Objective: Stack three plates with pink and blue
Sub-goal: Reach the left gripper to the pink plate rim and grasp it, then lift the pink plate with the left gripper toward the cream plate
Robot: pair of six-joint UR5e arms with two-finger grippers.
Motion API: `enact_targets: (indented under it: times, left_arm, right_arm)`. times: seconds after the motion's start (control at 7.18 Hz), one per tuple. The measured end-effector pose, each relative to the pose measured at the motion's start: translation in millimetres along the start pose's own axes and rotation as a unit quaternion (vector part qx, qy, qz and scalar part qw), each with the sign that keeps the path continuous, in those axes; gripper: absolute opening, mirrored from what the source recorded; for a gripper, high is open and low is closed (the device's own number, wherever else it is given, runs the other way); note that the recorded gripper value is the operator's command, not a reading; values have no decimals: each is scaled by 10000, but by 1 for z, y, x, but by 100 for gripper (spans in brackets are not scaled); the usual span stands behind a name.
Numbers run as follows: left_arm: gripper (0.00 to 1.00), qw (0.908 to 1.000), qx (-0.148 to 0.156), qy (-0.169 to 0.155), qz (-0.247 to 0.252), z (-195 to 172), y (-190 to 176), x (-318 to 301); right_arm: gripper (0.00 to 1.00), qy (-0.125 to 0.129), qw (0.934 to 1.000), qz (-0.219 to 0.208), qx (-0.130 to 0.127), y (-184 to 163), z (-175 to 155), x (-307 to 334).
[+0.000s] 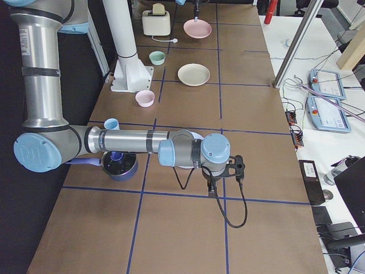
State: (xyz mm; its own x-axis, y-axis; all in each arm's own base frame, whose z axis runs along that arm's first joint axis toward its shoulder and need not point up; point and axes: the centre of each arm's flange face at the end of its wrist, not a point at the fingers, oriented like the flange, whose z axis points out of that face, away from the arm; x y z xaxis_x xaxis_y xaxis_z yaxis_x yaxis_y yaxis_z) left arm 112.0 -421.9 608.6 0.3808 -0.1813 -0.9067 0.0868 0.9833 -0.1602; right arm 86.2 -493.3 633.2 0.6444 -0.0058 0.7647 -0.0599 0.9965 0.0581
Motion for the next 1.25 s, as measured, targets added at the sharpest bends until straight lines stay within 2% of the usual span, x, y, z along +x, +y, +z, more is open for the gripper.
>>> enact_targets:
  times: [0.14,0.42,0.7,1.25]
  left_arm:
    - [0,9999,49,139,-59,-10,-14,20]
    - [0,9989,111,361,-265,-10,-52,103]
    - [0,9979,200,403,-471,31,-57,196]
    - [0,9944,387,526,-831,152,39,357]
  right_arm:
    - [100,-3,10000,4,-4,0,0,0]
    - [100,-5,10000,8,-3,0,0,0]
    - [100,-14,10000,69,3,-2,0,-4]
    - [100,-36,9999,94,-6,-6,2,-13]
